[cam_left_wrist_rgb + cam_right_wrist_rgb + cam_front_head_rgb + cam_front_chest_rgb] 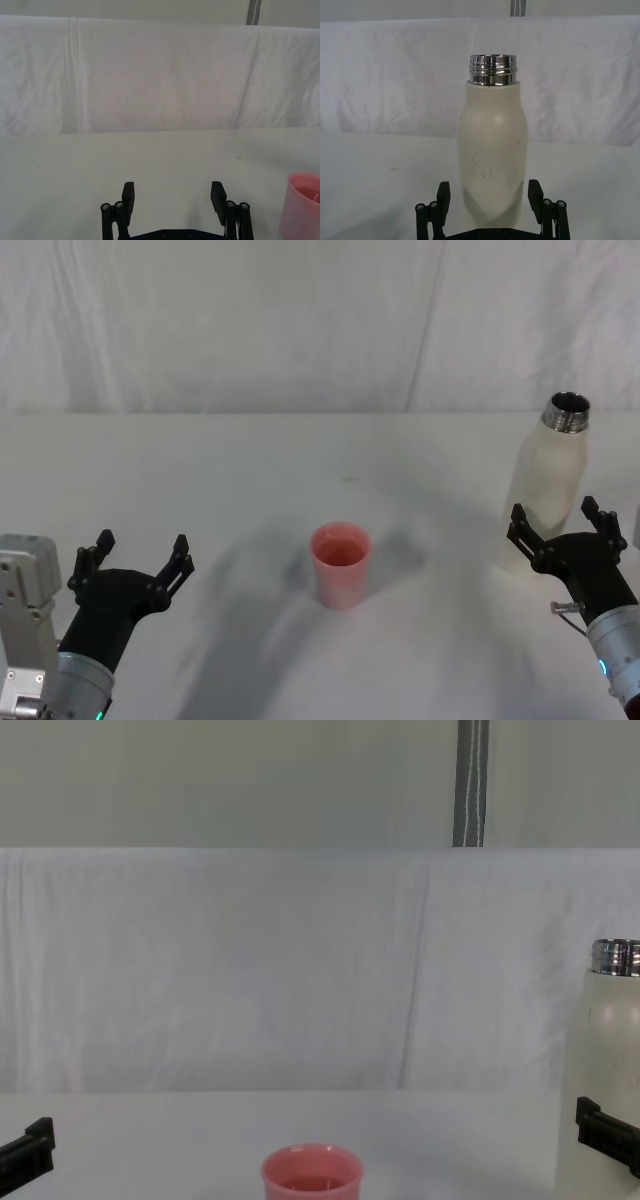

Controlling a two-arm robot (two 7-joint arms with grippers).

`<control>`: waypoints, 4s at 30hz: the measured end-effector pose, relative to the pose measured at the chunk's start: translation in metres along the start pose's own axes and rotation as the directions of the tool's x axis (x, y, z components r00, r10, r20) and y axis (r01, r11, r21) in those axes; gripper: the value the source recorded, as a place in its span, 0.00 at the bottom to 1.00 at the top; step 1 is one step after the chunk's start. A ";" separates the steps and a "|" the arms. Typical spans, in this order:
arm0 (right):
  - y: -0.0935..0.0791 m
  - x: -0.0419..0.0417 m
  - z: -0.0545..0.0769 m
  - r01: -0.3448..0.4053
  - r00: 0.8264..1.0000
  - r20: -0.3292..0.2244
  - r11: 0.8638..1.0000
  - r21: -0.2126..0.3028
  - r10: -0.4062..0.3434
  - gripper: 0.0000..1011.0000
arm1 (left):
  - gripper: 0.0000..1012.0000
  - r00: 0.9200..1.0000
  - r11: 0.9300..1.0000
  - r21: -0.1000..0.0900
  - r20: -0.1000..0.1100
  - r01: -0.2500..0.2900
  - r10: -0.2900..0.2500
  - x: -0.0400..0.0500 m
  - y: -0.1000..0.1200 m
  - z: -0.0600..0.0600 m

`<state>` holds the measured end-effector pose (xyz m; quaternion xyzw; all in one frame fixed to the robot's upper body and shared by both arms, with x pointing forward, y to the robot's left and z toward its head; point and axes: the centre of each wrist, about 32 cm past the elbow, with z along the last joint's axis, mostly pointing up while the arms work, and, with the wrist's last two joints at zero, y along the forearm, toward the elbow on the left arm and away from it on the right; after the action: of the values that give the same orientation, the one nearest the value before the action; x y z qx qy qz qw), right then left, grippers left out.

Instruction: Grasp the thermos with one hand and pour water into the cup lid.

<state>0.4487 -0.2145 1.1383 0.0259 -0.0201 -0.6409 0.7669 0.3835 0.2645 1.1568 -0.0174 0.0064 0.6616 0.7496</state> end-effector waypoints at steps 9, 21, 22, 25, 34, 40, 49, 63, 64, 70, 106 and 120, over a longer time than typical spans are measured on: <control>0.009 0.0009 0.000 -0.004 1.000 0.008 1.000 0.000 0.004 0.99 | 0.99 1.000 1.000 0.000 0.000 0.000 0.000 0.0000 0.000 0.000; 0.017 0.0023 -0.002 -0.009 1.000 0.015 1.000 -0.004 0.009 0.99 | 0.99 1.000 1.000 0.000 0.000 0.000 0.000 0.0000 0.000 0.000; 0.018 0.0024 -0.002 -0.009 1.000 0.016 1.000 -0.004 0.009 0.99 | 0.99 1.000 1.000 0.000 0.000 0.000 0.000 0.0000 0.000 0.000; 0.020 0.0026 -0.002 -0.010 1.000 0.018 1.000 -0.006 0.010 0.99 | 0.99 1.000 1.000 0.000 0.000 0.000 0.000 0.0000 0.000 0.000; 0.026 0.0044 -0.005 -0.007 1.000 0.024 1.000 -0.008 0.007 0.99 | 0.99 1.000 1.000 0.000 0.000 0.000 0.000 0.0000 0.000 0.000; 0.032 0.0062 -0.007 -0.001 1.000 0.026 1.000 -0.007 0.002 0.99 | 0.99 1.000 1.000 0.000 0.000 0.000 0.000 0.0000 0.000 0.000; 0.038 0.0068 -0.009 0.004 1.000 0.021 1.000 -0.002 -0.004 0.99 | 0.99 1.000 1.000 0.000 0.000 0.000 0.000 0.0000 0.000 0.000; 0.039 0.0072 -0.009 0.006 1.000 0.020 1.000 -0.002 -0.006 0.99 | 0.99 1.000 1.000 0.000 0.000 0.000 0.000 0.0000 0.000 0.000; 0.039 0.0072 -0.009 0.006 1.000 0.020 1.000 -0.002 -0.006 0.99 | 0.99 1.000 1.000 0.000 0.000 0.000 0.000 0.0000 0.000 0.000; 0.038 0.0071 -0.009 0.006 1.000 0.019 1.000 -0.002 -0.006 0.96 | 0.99 1.000 1.000 0.000 0.000 0.000 0.000 0.0000 0.000 0.000; 0.039 0.0143 0.000 0.006 1.000 0.026 1.000 0.022 -0.007 0.94 | 0.99 1.000 1.000 0.000 0.000 0.000 0.000 0.0000 0.000 0.000; 0.047 0.0218 0.022 -0.011 0.995 0.099 0.999 0.036 0.008 0.94 | 0.99 1.000 1.000 0.000 0.000 0.000 0.000 0.0000 0.000 0.000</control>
<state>0.4978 -0.2278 1.1628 0.0080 -0.0701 -0.6373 0.7674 0.3835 0.2645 1.1568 -0.0174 0.0064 0.6616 0.7496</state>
